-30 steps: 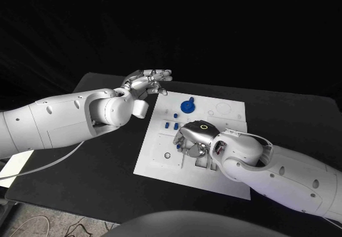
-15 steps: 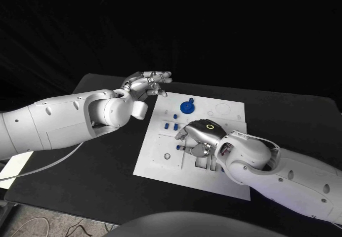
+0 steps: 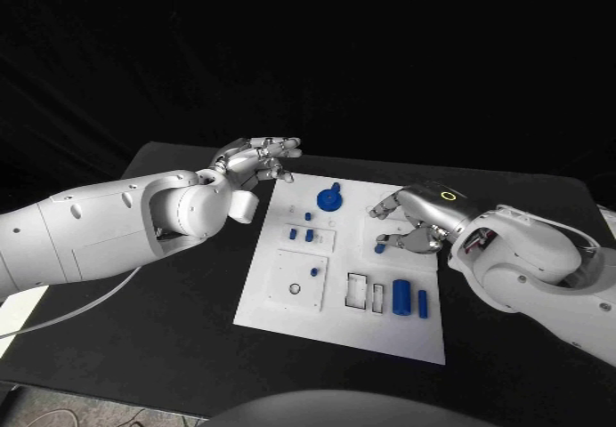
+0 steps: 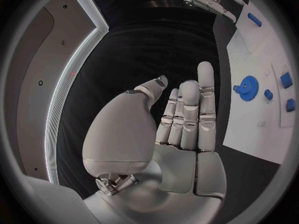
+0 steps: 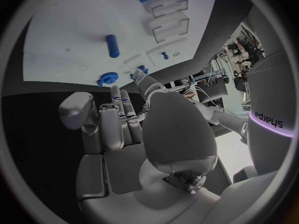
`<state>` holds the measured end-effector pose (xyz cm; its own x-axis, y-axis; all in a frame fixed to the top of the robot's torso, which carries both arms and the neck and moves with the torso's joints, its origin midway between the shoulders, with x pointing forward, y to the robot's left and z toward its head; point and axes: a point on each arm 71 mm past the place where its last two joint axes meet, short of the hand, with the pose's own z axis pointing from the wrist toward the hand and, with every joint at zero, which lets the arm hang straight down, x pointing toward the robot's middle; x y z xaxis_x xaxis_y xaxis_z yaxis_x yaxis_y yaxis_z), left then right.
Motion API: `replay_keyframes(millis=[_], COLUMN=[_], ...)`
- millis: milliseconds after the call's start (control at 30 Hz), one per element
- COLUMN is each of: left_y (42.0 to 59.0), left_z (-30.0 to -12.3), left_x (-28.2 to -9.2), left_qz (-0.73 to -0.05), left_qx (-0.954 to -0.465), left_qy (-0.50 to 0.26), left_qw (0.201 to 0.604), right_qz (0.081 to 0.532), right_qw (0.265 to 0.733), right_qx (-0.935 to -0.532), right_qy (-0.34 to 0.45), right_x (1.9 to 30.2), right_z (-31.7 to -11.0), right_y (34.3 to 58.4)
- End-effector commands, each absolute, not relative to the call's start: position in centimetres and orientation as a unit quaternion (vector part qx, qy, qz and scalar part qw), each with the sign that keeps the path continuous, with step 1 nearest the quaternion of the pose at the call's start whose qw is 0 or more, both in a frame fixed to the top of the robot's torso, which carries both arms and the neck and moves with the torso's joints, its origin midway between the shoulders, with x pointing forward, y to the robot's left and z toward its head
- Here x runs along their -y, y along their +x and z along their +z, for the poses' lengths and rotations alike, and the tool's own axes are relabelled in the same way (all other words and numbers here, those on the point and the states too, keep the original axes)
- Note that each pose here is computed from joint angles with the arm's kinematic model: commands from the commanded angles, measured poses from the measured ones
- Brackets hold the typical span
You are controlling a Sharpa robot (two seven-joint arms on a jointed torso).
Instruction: Assemble the parts on the task board
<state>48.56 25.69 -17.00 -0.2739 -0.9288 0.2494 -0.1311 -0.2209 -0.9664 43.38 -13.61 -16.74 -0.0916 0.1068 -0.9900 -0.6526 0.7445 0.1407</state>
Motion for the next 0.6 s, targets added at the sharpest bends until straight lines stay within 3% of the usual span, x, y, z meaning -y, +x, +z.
replay_keyframes(millis=[33, 300, 600], left_y=[48.5, 48.5, 48.5], left_z=[-16.9, -16.9, -16.9], left_x=[-25.3, -25.3, -25.4], left_qz=[-0.607, -0.607, -0.607], left_qx=[-0.529, -0.529, -0.529], left_qy=[-0.496, -0.496, -0.496], left_qw=[0.325, 0.325, 0.325], right_qz=[0.266, 0.241, 0.245], right_qw=[0.631, 0.62, 0.593], right_qx=[-0.702, -0.717, -0.734], right_qy=[-0.199, -0.207, -0.22], right_x=[14.7, 15.9, 15.3], right_z=[-17.1, -17.6, -18.8], right_y=[43.9, 44.4, 44.1])
